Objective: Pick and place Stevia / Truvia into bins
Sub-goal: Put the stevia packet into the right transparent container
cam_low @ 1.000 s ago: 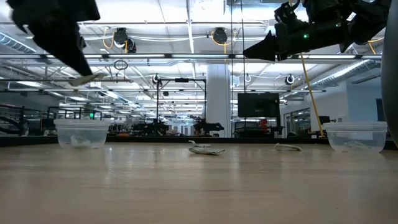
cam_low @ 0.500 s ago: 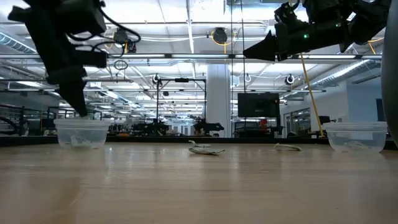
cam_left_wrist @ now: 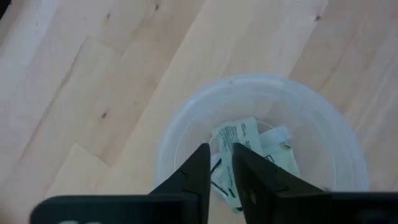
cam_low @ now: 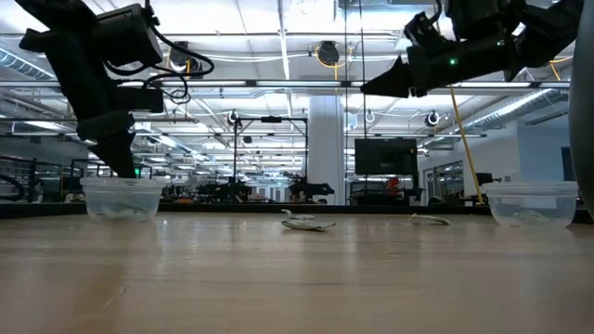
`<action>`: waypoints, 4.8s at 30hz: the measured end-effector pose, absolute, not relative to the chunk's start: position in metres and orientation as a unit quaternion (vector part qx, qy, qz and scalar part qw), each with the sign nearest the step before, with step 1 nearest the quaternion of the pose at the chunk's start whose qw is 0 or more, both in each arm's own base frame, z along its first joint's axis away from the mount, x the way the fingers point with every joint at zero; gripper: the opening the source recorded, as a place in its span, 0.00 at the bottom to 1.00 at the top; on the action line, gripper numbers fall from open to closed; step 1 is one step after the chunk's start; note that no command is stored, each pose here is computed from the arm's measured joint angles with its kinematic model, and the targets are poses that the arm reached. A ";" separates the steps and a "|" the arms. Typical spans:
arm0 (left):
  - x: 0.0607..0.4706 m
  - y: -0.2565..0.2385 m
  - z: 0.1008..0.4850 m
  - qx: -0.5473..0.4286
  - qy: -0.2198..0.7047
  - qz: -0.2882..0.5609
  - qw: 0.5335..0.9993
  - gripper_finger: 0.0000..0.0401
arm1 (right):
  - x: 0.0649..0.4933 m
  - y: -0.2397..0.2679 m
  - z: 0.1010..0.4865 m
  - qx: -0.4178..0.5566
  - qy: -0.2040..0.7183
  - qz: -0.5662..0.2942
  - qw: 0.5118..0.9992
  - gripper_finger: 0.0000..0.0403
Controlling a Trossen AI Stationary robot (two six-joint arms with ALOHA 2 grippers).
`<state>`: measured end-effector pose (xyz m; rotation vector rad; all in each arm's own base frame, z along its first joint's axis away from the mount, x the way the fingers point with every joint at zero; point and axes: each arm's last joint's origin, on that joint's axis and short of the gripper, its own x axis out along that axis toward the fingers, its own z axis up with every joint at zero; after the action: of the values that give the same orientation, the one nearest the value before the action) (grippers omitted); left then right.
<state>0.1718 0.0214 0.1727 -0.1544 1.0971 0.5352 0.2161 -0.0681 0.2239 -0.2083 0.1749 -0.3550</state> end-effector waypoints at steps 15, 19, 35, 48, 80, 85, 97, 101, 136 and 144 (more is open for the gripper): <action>0.206 0.025 0.243 0.008 0.410 0.216 0.886 0.24 | 0.260 -0.077 0.186 -0.020 0.194 -0.125 0.973 0.46; 0.216 0.027 0.264 0.034 0.350 0.223 0.909 0.24 | 0.282 -0.081 0.165 -0.011 0.235 -0.125 0.964 0.47; 0.223 0.027 0.274 0.077 0.306 0.215 0.924 0.24 | 0.369 -0.092 0.125 -0.035 0.338 -0.195 0.920 0.46; 0.223 0.027 0.274 0.075 0.307 0.211 0.925 0.24 | 0.375 -0.100 0.112 0.018 0.345 -0.216 0.913 0.46; 0.218 0.027 0.267 0.042 0.341 0.220 0.913 0.24 | 0.343 -0.070 0.169 -0.010 0.430 -0.172 0.886 0.02; 0.218 0.027 0.266 0.041 0.341 0.220 0.913 0.24 | 0.296 -0.041 0.218 0.040 0.488 -0.175 0.854 0.01; 0.218 0.027 0.266 0.041 0.341 0.220 0.913 0.24 | 0.179 0.001 0.224 0.205 0.561 -0.305 0.742 0.01; 0.218 0.027 0.266 0.041 0.341 0.221 0.913 0.24 | 0.158 0.002 0.194 0.240 0.577 -0.319 0.713 0.01; 0.217 0.027 0.266 0.029 0.339 0.225 0.913 0.24 | 0.154 0.014 0.230 0.296 0.604 -0.277 0.686 0.18; 0.217 0.027 0.266 0.028 0.339 0.226 0.913 0.24 | 0.160 0.063 0.256 0.407 0.554 -0.168 0.707 0.17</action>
<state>0.2174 0.0267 0.2661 0.0575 0.6990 0.4651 0.1601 0.0631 0.2564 0.9038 1.2308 -0.3722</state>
